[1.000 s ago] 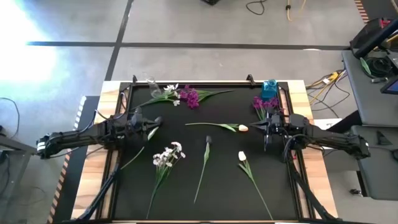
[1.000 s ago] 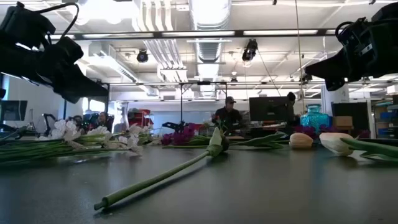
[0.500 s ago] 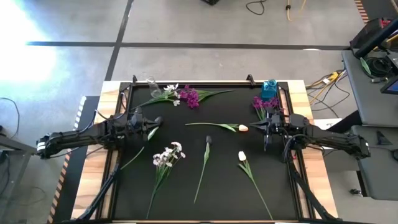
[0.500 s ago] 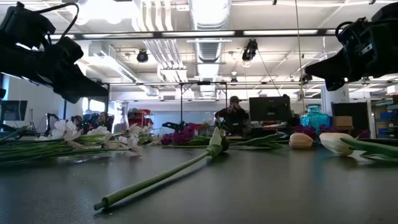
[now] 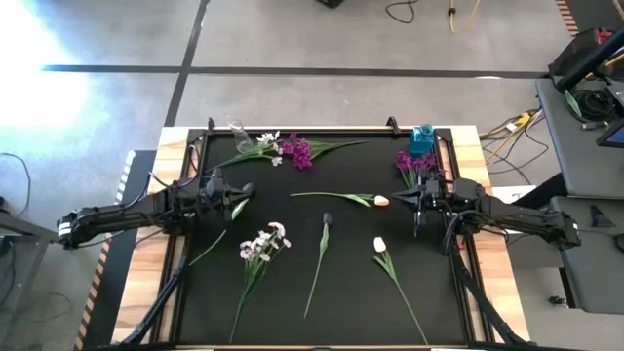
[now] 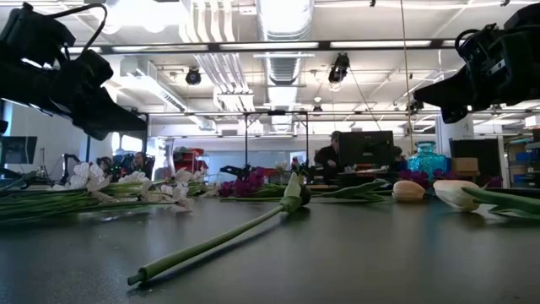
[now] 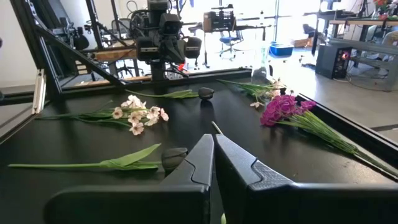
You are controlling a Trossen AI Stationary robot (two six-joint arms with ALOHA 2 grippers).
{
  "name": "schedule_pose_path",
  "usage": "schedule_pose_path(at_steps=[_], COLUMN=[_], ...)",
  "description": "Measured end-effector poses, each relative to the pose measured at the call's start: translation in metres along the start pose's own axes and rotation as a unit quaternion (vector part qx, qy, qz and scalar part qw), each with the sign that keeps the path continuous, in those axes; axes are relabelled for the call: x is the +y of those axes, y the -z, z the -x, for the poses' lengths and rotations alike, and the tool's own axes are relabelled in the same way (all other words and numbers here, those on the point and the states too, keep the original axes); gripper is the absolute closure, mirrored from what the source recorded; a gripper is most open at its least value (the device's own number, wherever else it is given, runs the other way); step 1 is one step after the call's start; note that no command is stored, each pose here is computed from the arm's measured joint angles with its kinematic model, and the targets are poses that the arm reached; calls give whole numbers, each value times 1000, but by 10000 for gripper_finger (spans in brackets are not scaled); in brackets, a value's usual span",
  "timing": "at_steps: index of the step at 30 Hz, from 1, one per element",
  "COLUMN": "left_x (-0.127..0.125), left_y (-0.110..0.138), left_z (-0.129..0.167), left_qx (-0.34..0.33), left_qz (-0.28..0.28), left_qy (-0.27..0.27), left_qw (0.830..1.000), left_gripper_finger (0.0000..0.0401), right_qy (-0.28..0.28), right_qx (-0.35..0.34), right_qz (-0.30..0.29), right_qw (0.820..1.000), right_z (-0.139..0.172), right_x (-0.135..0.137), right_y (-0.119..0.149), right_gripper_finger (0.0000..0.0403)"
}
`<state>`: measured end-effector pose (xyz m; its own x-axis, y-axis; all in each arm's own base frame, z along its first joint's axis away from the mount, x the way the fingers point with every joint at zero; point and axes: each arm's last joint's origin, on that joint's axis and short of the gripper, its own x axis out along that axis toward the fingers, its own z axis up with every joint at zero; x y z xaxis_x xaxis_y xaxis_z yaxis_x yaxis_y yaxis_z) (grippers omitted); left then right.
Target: Sort flowers into vase by color
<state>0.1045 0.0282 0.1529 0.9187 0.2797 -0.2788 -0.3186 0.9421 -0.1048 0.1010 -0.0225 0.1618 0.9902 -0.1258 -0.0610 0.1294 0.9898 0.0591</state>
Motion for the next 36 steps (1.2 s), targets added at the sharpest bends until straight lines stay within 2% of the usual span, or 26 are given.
schedule_pose_path(at_steps=[14,17,21,24,27,33,36], left_x=[0,0,0,3,3,3,3], left_y=[0,0,0,-1,-2,-3,-3], left_z=[0,0,0,0,0,0,0], left_qx=[0,0,0,-7,-12,-18,-18], left_qz=[0,0,-1,-24,-31,-29,-31], left_qy=[0,0,-1,-47,-58,-58,-61], left_qw=[1000,1000,1000,999,998,998,997], left_gripper_finger=[401,401,401,401,401,401,401], right_qy=[-1,8,81,159,219,295,299], right_qx=[-5,-17,-79,-127,-139,-166,-177], right_qz=[1,21,14,2,-6,-56,-94], right_qw=[1000,1000,993,979,966,939,933], right_z=[0,0,2,4,7,12,12], right_x=[0,0,-4,-8,-11,-14,-15], right_y=[-1,-3,-15,-23,-28,-38,-38], right_gripper_finger=[394,394,394,394,394,394,394])
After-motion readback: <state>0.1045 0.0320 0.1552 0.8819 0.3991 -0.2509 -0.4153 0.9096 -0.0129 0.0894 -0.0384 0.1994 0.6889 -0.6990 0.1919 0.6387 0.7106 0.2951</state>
